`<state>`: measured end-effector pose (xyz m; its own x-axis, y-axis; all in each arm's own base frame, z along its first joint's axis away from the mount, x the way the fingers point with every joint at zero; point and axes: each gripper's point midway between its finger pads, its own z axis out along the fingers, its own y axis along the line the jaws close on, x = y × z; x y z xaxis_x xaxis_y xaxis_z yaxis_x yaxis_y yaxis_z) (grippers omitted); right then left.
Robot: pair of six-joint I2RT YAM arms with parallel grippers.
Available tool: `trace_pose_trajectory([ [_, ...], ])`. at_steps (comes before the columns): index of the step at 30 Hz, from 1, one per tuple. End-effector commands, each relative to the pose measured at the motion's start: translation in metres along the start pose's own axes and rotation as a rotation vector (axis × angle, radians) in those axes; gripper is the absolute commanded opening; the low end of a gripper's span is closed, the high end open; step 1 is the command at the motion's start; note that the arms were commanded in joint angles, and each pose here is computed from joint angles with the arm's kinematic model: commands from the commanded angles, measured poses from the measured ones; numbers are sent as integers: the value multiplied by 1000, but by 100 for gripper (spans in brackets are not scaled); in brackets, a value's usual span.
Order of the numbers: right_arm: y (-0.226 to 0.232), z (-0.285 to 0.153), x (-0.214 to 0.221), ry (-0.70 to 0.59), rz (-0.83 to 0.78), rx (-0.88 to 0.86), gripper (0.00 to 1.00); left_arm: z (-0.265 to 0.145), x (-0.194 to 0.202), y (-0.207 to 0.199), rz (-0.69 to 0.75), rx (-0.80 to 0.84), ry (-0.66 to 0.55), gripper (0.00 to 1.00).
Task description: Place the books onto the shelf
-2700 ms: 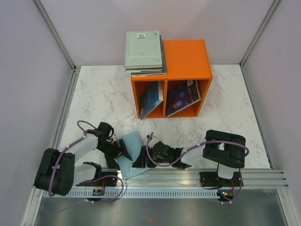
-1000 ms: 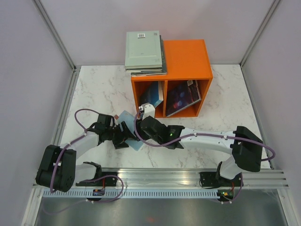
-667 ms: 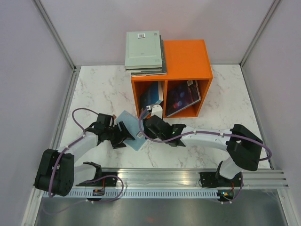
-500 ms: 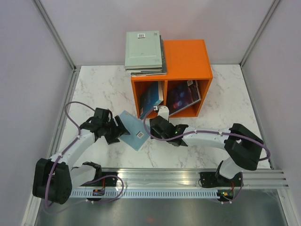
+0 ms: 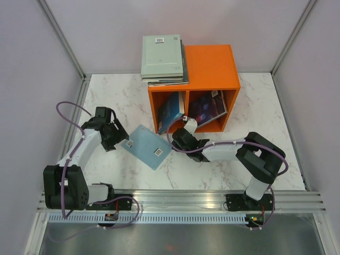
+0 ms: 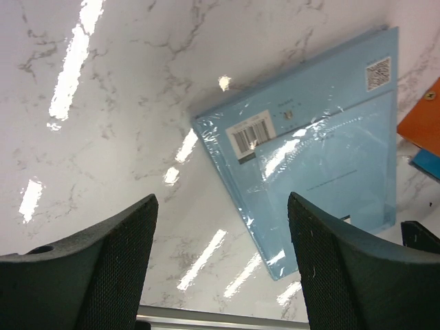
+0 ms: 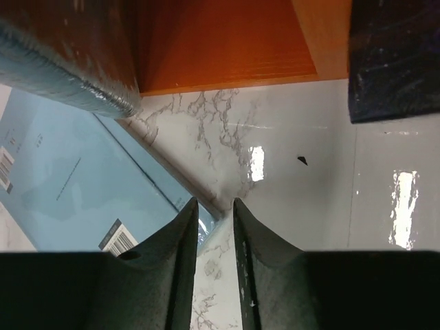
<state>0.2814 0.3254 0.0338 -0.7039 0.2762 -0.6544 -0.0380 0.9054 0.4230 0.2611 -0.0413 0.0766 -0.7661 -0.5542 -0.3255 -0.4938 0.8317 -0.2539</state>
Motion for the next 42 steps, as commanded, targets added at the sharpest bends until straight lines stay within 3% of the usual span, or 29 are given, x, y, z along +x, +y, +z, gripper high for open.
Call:
trace_pose_trajectory([
  [1,3,4,-15,-85,137,-9,30,0,6,8,43,10,17,79],
  [8,-7,24,-18,-114,261,3,23,-13,7,0,38,58,5,79],
  [16,9,51,25,29,311,-62,15,-19,3,14,35,14,3,79],
  [22,38,20,66,131,269,-154,13,-5,-11,40,-31,-36,62,80],
  [28,83,-38,118,262,226,-301,12,14,-9,52,-60,-57,146,79],
  [34,99,-69,131,293,200,-356,12,26,-3,55,-63,-67,185,79],
  [37,93,-65,119,250,209,-325,16,29,0,57,-63,-76,199,79],
  [40,82,-59,113,236,220,-292,31,33,3,59,-62,-83,221,79],
  [41,79,-58,105,215,244,-284,50,34,4,60,-61,-88,224,79],
  [42,70,-56,105,209,256,-273,60,35,5,61,-63,-96,230,79],
])
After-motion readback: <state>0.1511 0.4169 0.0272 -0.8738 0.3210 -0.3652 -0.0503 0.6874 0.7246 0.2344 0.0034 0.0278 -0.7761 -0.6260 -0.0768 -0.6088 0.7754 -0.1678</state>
